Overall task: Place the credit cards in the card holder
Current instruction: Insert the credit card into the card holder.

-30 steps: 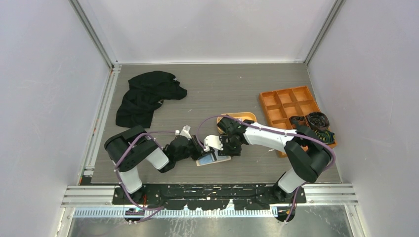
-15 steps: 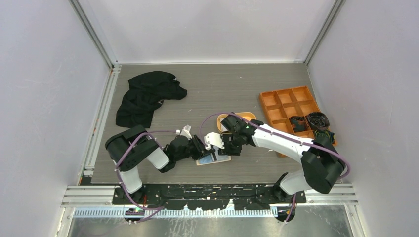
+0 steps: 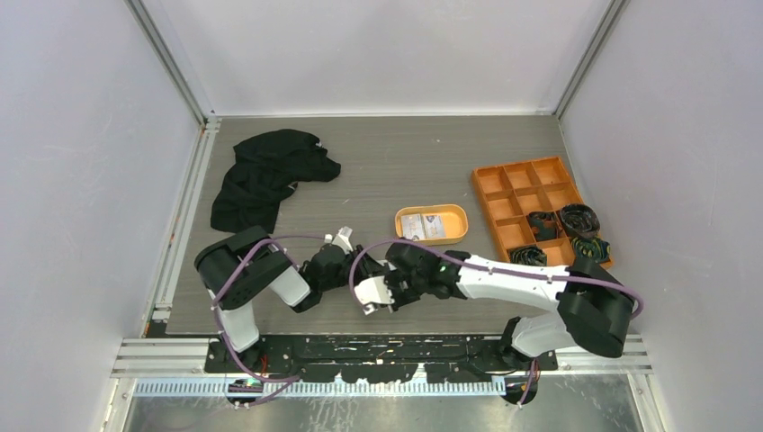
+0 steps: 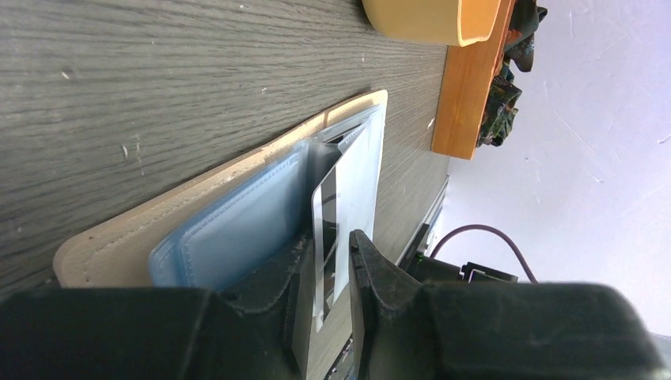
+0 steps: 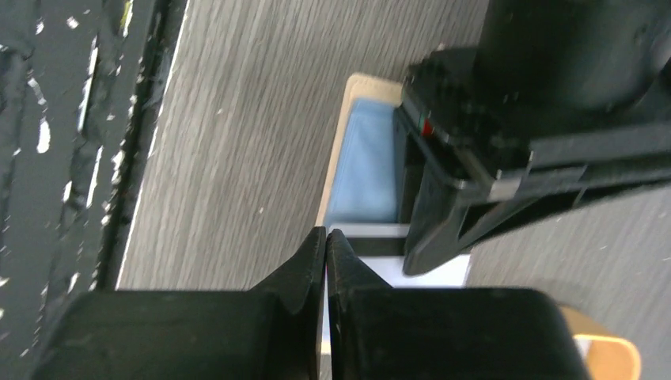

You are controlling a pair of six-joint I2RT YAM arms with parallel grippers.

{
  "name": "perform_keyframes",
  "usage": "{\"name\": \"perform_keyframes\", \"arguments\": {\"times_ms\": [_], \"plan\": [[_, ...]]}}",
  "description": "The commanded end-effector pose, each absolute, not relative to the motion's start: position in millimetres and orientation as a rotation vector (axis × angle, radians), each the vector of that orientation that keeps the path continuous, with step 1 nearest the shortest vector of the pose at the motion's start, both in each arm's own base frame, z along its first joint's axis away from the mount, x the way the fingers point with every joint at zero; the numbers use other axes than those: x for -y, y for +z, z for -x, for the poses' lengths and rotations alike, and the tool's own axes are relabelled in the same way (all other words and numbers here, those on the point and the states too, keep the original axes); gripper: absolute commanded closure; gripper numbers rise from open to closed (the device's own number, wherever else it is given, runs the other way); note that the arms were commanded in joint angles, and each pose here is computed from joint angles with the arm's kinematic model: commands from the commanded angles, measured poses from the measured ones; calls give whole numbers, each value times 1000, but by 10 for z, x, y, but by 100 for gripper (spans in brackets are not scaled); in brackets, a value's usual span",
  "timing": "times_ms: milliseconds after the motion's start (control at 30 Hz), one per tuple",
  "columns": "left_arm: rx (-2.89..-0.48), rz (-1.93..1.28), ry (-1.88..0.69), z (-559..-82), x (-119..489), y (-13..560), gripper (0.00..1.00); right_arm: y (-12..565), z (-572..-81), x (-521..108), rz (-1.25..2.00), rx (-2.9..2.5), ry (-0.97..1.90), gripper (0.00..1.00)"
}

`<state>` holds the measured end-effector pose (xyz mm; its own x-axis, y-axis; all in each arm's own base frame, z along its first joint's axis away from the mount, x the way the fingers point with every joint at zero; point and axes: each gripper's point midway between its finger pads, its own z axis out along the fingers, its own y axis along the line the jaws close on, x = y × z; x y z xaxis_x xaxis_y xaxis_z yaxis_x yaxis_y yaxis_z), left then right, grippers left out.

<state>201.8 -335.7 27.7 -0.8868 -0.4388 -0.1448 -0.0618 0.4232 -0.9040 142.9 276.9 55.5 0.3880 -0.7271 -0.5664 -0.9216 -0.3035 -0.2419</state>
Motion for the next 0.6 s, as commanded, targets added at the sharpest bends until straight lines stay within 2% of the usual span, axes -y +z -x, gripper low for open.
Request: {"name": "perform_keyframes", "arguments": {"times_ms": [0, 267, 567], "plan": [[-2377, 388, -1427, -1955, 3355, 135, 76, 704, -1738, -3102, 1990, -1285, 284, 93], [-2373, 396, -1450, -1962, 3377, 118, 74, 515, -1787, -3196, 2035, -1255, 185, 93], [-2368, 391, -1468, -1983, 3405, 160, 73, 285, -1861, -3029, 2137, -1252, 68, 93]]}}
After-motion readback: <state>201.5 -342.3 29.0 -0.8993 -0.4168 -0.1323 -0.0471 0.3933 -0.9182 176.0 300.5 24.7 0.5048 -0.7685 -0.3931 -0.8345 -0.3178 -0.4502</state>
